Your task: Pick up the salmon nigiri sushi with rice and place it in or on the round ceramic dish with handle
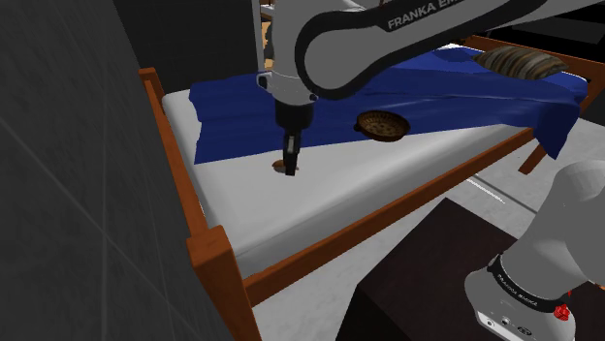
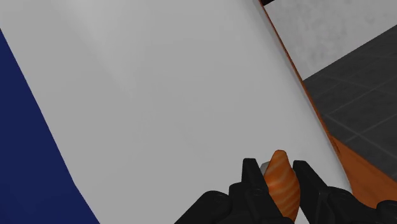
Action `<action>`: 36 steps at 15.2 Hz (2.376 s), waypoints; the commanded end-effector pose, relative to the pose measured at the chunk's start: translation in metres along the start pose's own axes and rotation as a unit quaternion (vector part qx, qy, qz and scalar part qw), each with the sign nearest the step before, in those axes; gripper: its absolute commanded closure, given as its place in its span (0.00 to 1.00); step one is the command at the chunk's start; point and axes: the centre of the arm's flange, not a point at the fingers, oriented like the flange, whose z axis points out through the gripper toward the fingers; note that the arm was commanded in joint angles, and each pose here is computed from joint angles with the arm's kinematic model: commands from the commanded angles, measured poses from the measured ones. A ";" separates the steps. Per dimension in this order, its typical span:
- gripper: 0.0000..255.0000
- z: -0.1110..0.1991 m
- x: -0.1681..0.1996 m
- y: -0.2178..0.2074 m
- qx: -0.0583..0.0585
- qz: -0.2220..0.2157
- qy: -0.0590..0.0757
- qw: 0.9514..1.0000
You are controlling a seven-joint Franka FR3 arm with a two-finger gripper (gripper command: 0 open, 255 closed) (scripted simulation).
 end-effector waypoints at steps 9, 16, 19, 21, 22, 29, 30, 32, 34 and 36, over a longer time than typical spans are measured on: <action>1.00 -0.053 0.003 -0.003 0.000 0.000 0.000 1.000; 1.00 -0.060 -0.062 0.062 0.000 0.000 0.000 1.000; 1.00 -0.064 -0.090 0.091 0.000 0.000 0.000 1.000; 1.00 -0.066 -0.108 0.109 0.000 0.000 0.000 1.000; 1.00 -0.067 -0.117 0.119 0.000 0.000 0.000 1.000; 1.00 -0.075 -0.182 0.184 0.000 0.000 0.000 1.000; 1.00 -0.076 -0.191 0.193 0.000 0.000 0.000 1.000; 1.00 -0.078 -0.210 0.212 0.000 0.000 0.000 1.000; 1.00 -0.080 -0.228 0.231 0.000 0.000 0.000 1.000; 1.00 -0.083 -0.247 0.250 0.000 0.000 0.000 1.000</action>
